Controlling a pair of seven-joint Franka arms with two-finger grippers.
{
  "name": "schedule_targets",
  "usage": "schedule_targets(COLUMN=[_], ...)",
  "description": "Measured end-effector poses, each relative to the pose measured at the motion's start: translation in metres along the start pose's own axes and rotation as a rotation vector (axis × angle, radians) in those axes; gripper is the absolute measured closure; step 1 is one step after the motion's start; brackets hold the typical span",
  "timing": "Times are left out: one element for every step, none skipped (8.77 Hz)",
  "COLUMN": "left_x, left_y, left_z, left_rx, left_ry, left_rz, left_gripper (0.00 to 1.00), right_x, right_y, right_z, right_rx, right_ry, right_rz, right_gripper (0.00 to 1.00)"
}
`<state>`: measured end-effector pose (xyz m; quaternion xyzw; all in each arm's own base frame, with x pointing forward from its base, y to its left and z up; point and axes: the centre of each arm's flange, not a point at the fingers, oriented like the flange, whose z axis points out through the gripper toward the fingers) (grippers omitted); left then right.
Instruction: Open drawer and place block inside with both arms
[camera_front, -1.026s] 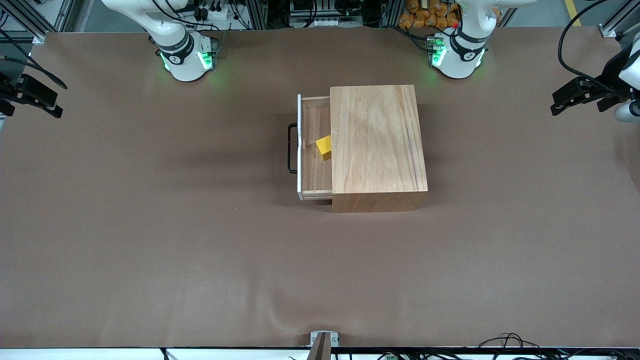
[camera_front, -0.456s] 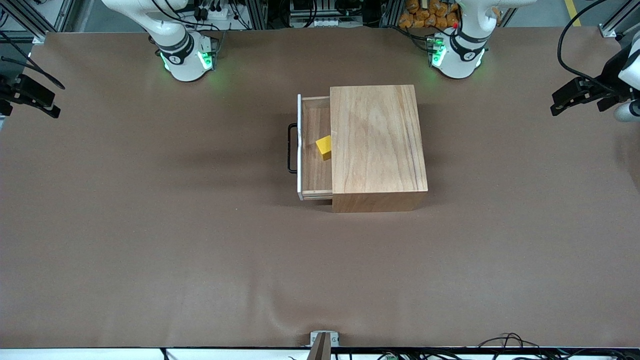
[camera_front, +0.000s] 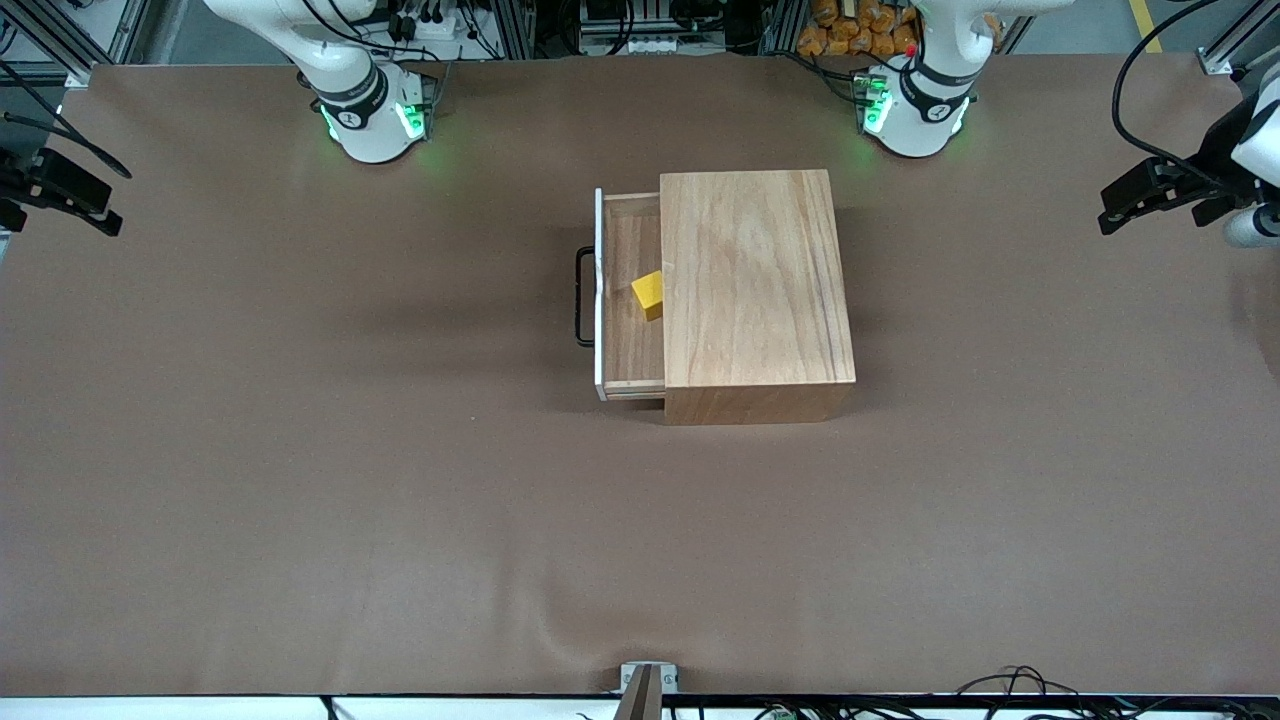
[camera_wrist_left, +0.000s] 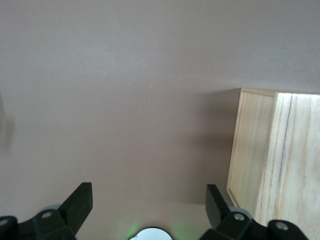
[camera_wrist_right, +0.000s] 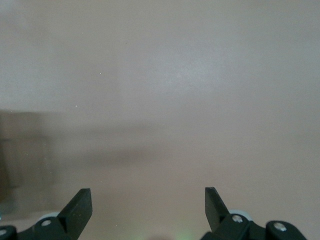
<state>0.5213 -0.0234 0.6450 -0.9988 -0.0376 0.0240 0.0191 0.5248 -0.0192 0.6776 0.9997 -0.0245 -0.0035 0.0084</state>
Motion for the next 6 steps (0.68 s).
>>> schedule_targets(left_x=[0.0,0.0,0.0001,0.0002,0.0002,0.0003], left_y=[0.0001,0.0001,0.0,-0.0004,-0.0007,-0.0011], left_z=[-0.0004,-0.0007,-0.0008,-0.0008,-0.0009,-0.0011], left_rx=[0.0,0.0,0.001,0.001,0.002,0.002], left_ry=[0.001,0.002,0.002,0.002,0.002,0.003], left_rz=[0.0,0.0,0.0,-0.001,-0.001,-0.002], left_gripper=[0.0,0.0,0.0,0.0,0.0,0.0], right_x=[0.0,0.0,0.0,0.0,0.0001,0.0002], right_y=[-0.0001,-0.0004,-0.0008,-0.0012,-0.0017,-0.0019], right_z=[0.0,0.0001,0.0001,0.0002,0.0004,0.0006], right_rx=[0.0,0.0,0.0,0.0,0.0,0.0], right_ry=[0.0,0.0,-0.001,-0.001,-0.002,-0.002], right_rz=[0.0,-0.001,-0.001,-0.002,-0.003,-0.003], right_gripper=[0.0,0.0,0.0,0.0,0.0,0.0])
